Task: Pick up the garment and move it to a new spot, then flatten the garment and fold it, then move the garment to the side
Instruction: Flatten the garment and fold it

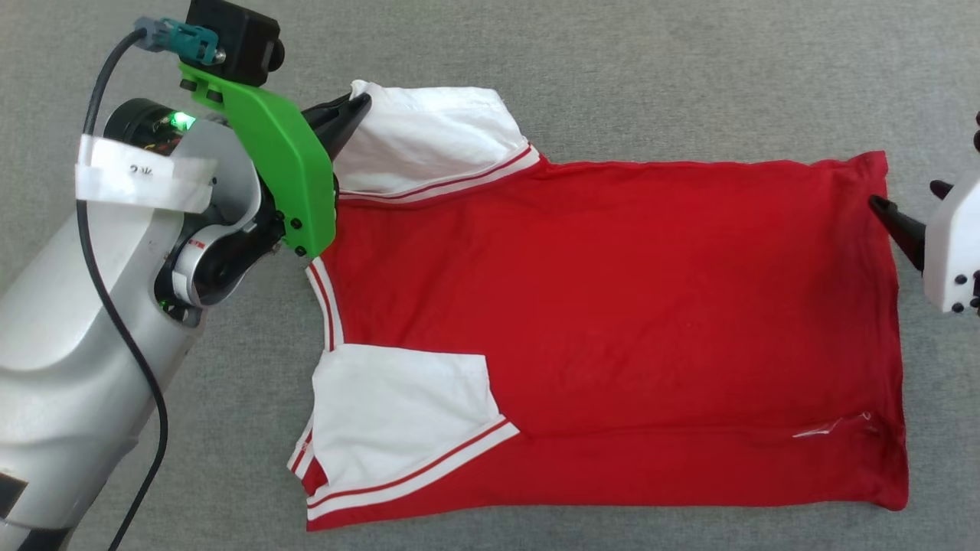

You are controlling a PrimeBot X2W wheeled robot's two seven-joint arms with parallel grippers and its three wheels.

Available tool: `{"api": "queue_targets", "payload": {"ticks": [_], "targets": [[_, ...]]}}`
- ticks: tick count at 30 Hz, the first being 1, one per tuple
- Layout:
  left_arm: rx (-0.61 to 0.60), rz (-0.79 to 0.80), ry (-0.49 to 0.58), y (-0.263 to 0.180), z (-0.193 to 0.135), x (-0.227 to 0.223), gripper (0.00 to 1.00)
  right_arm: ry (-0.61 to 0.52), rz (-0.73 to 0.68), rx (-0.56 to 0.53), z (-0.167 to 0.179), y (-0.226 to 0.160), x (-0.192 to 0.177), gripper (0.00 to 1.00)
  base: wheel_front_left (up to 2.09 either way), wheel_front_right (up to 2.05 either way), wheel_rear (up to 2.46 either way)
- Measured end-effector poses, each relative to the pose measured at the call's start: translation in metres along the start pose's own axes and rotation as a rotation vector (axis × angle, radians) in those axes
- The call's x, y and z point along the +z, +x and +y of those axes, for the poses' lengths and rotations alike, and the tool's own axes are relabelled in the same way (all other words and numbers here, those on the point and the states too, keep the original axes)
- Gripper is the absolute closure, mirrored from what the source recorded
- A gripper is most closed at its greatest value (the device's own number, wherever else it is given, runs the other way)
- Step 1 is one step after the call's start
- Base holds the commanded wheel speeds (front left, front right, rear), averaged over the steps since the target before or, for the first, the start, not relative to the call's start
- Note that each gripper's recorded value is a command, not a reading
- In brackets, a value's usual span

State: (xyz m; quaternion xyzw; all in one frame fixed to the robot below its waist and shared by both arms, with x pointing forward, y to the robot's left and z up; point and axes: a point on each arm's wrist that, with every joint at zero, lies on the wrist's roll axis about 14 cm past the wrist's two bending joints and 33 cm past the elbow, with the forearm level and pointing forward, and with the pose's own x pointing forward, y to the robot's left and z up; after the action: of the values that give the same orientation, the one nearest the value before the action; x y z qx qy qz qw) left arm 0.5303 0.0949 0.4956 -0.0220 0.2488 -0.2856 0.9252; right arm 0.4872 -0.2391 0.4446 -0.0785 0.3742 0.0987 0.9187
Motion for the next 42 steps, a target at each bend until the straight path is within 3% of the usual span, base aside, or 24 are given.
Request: {"api": "queue_targets", "payload": {"ticks": [13, 21, 22, 23, 24, 25, 32, 42], "targets": [[0.017, -0.004, -0.015, -0.018, -0.001, -0.018, 1.00, -0.077, 0.176, -0.010, -0.006, 0.060, -0.012, 0.00, 0.00, 0.00, 0.00], [0.022, 0.010, -0.032, -0.019, 0.003, -0.030, 1.00, -0.110, 0.207, 0.014, 0.000, 0.079, -0.019, 0.00, 0.00, 0.00, 0.00], [0.024, 0.012, -0.034, -0.019, 0.003, -0.032, 1.00, -0.111, 0.213, 0.016, 0.000, 0.080, -0.020, 0.15, 0.00, 0.00, 0.00], [0.026, 0.017, -0.036, -0.019, 0.004, -0.033, 1.00, -0.112, 0.213, 0.016, 0.000, 0.081, -0.022, 0.58, 0.00, 0.00, 0.00], [0.029, 0.020, -0.038, -0.019, 0.005, -0.035, 1.00, -0.112, 0.212, 0.018, 0.000, 0.081, -0.022, 0.93, 0.00, 0.00, 0.00], [0.034, 0.022, -0.040, -0.020, 0.006, -0.036, 1.00, -0.112, 0.198, 0.018, 0.000, 0.081, -0.021, 1.00, 0.00, 0.00, 0.00], [0.079, -0.006, -0.070, -0.027, 0.014, -0.038, 1.00, -0.061, 0.049, 0.024, 0.004, 0.077, -0.003, 1.00, 0.00, 0.00, 0.00], [0.152, -0.083, -0.118, -0.052, 0.021, -0.036, 1.00, 0.024, -0.190, 0.011, -0.001, 0.044, 0.022, 1.00, 0.00, 0.00, 0.00]]}}
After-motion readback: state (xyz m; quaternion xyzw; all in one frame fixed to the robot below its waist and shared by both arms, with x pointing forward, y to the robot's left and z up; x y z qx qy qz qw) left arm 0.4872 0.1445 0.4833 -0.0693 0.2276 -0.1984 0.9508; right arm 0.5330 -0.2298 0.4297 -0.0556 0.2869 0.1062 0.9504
